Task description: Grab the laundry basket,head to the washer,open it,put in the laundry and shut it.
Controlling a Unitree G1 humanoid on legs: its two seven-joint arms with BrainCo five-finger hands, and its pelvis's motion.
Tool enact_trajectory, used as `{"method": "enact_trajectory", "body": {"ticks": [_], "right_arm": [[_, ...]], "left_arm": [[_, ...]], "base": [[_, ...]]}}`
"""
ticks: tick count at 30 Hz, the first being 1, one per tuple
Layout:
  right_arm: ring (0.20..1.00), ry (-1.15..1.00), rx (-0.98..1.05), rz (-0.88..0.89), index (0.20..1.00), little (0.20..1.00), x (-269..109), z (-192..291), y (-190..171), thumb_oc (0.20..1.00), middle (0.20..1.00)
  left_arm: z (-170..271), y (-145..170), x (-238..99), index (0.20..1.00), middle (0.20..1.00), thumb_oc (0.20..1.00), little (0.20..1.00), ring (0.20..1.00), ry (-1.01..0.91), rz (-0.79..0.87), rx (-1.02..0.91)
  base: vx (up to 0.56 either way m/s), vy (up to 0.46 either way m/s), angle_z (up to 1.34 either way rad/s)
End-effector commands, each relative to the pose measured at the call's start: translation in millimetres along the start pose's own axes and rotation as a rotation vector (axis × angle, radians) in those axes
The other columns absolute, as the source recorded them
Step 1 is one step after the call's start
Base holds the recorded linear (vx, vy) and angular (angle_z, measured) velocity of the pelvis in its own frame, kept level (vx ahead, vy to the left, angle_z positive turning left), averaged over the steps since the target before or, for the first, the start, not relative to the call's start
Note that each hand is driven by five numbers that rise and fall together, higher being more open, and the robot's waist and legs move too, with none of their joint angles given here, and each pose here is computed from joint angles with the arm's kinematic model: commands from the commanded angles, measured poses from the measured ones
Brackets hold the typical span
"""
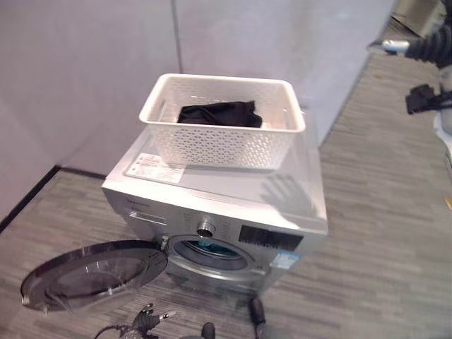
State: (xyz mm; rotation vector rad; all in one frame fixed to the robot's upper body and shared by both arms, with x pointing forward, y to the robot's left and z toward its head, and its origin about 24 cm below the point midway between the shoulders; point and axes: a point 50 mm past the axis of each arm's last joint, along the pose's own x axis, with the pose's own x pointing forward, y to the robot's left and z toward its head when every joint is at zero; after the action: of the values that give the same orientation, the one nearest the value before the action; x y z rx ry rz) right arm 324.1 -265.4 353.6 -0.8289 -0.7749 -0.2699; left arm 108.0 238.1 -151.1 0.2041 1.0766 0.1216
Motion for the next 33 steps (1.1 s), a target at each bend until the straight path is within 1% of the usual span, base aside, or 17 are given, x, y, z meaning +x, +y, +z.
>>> {"method": "enact_trajectory", "body": {"ticks": [1, 4, 6, 7, 10, 11, 14, 17, 18, 20, 21, 24, 29, 33], "right_arm": [[1.000, 0.110, 0.052, 0.015, 1.000, 1.000, 10.1, -17.4, -10.7, 1.000, 1.000], [1.000, 0.154, 0.112, 0.049, 1.000, 1.000, 25.2, -17.2, -6.4, 1.000, 1.000], [1.000, 0.154, 0.118, 0.058, 1.000, 1.000, 31.0, -14.0, -7.0, 1.000, 1.000], [1.000, 0.194, 0.126, 0.082, 1.000, 1.000, 36.8, -17.0, -6.4, 1.000, 1.000], [1.000, 0.242, 0.114, 0.106, 1.000, 1.000, 43.7, -20.1, -5.6, 1.000, 1.000], [1.000, 0.292, 0.095, 0.131, 1.000, 1.000, 48.2, -23.3, -4.6, 1.000, 1.000], [1.000, 0.322, 0.069, 0.196, 1.000, 1.000, 53.2, -22.6, 6.1, 1.000, 1.000], [1.000, 0.296, 0.051, 0.279, 1.000, 1.000, 55.4, -14.9, 27.7, 1.000, 1.000], [1.000, 0.297, 0.051, 0.279, 1.000, 1.000, 55.4, -14.9, 27.7, 1.000, 1.000], [1.000, 0.243, 0.054, 0.340, 1.000, 1.000, 57.6, -2.1, 47.0, 1.000, 1.000], [1.000, 0.181, 0.083, 0.402, 1.000, 1.000, 58.1, 12.9, 68.1, 1.000, 1.000], [1.000, 0.115, 0.125, 0.475, 1.000, 1.000, 56.5, 30.8, 92.5, 1.000, 1.000], [1.000, 0.108, 0.117, 0.540, 1.000, 1.000, 59.8, 47.0, 127.2, 1.000, 1.000], [1.000, 0.124, 0.080, 0.573, 1.000, 1.000, 59.5, 49.6, 138.6, 1.000, 1.000]], "left_arm": [[-20.3, 18.7, -6.4, 1.000, 1.000, 1.000, 1.000, 1.000, 0.036, 0.055, -0.018], [-30.6, 21.6, -8.4, 1.000, 1.000, 1.000, 1.000, 1.000, 0.077, 0.066, -0.046], [-31.9, 22.3, -8.5, 1.000, 1.000, 1.000, 1.000, 1.000, 0.083, 0.069, -0.053], [-34.9, 24.4, -9.2, 1.000, 1.000, 1.000, 1.000, 1.000, 0.098, 0.071, -0.049], [-37.1, 27.4, -9.6, 1.000, 1.000, 1.000, 1.000, 1.000, 0.111, 0.077, -0.045], [-35.3, 31.3, -9.2, 1.000, 1.000, 1.000, 1.000, 1.000, 0.108, 0.082, -0.043], [-32.1, 31.5, -8.3, 1.000, 1.000, 1.000, 1.000, 1.000, 0.098, 0.074, -0.039], [-28.0, 31.9, -7.0, 1.000, 1.000, 1.000, 1.000, 1.000, 0.087, 0.070, -0.021], [-28.0, 31.8, -7.0, 1.000, 1.000, 1.000, 1.000, 1.000, 0.087, 0.070, -0.021], [-24.5, 32.3, -6.0, 1.000, 1.000, 1.000, 1.000, 1.000, 0.079, 0.073, -0.006], [-23.4, 32.2, -5.4, 1.000, 1.000, 1.000, 1.000, 1.000, 0.082, 0.074, 0.011], [-25.4, 33.0, -5.8, 1.000, 1.000, 1.000, 1.000, 1.000, 0.093, 0.077, 0.006], [-26.7, 43.6, -6.4, 1.000, 1.000, 1.000, 1.000, 1.000, 0.109, 0.127, -0.034], [-27.1, 45.2, -6.5, 1.000, 1.000, 1.000, 1.000, 1.000, 0.115, 0.134, -0.049]], "base": [[0.22, -0.191, 1.22], [0.12, -0.152, 0.45], [0.06, -0.127, 0.24], [0.06, -0.147, 0.27], [0.05, -0.134, 0.19], [0.03, -0.134, 0.32], [0.02, -0.125, 0.25], [0.01, -0.056, 0.10], [0.00, -0.033, 0.00], [0.00, 0.000, 0.00], [0.00, 0.000, 0.00], [0.01, -0.003, -0.03], [0.03, -0.002, 0.02], [0.02, 0.010, 0.02]]}}
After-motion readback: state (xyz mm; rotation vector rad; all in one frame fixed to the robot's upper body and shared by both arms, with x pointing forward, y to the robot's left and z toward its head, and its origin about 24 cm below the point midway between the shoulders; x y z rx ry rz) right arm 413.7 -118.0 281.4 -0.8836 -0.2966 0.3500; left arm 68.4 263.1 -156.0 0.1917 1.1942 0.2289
